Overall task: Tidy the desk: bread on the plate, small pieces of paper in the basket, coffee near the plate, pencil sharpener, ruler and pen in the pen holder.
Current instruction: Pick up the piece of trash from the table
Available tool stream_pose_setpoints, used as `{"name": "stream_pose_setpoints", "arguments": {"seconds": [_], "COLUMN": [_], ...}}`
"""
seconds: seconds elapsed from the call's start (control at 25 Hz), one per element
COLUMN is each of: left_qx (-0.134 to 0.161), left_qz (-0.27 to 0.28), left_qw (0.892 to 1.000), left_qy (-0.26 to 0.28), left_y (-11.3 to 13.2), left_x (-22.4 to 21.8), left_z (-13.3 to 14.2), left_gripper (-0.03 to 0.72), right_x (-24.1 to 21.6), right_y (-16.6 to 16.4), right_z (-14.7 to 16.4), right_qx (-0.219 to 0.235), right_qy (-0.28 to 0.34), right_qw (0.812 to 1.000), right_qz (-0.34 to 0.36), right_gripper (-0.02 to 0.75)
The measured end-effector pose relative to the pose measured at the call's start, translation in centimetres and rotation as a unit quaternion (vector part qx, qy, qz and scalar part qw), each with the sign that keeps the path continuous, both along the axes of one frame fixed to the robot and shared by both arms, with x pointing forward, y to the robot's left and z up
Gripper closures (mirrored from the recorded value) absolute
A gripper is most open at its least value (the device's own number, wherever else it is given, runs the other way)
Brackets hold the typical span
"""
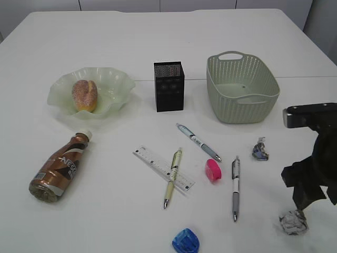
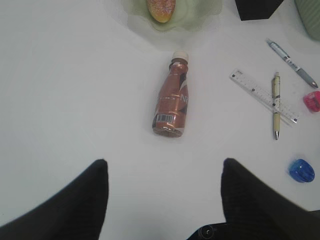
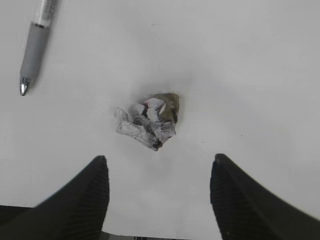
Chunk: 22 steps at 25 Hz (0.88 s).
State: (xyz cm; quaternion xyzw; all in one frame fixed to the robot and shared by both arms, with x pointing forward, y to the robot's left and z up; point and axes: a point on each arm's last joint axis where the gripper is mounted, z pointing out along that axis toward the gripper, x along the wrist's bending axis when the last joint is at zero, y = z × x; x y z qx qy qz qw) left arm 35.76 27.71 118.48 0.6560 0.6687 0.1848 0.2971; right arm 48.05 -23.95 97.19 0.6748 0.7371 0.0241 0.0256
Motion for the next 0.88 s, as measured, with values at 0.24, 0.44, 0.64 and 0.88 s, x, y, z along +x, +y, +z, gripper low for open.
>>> {"name": "stream_pose_setpoints", "arguments": {"seconds": [0.24,0.44,0.64,0.88], "left_qx": [0.000,0.000,0.000,0.000], "left_qz": [0.000,0.000,0.000,0.000], "left_qw": [1.000,1.000,1.000,1.000], "left_qy": [0.000,0.000,0.000,0.000], "left_y": [0.0,0.0,0.0,0.0], "left_x": [0.0,0.0,0.0,0.0], "left_z": [0.0,0.0,0.0,0.0], "left_gripper": [0.182,0.182,0.182,0.182], "right_x": [0.5,0.9,1.0,1.3], "right_y": [0.2,0.3,0.4,0.5], "right_z": [-2.1,-2.7,-3.6,-3.8], "right_qx": [-0.015,-0.014,-0.018,-0.010], "right_qy": [0.045,0.042,0.057,0.045], "right_qw": [0.999,0.999,0.998,0.999], "right_qz": [-0.004,-0.006,-0.007,-0.010], "right_gripper": [0.239,0.239,0.239,0.239]}}
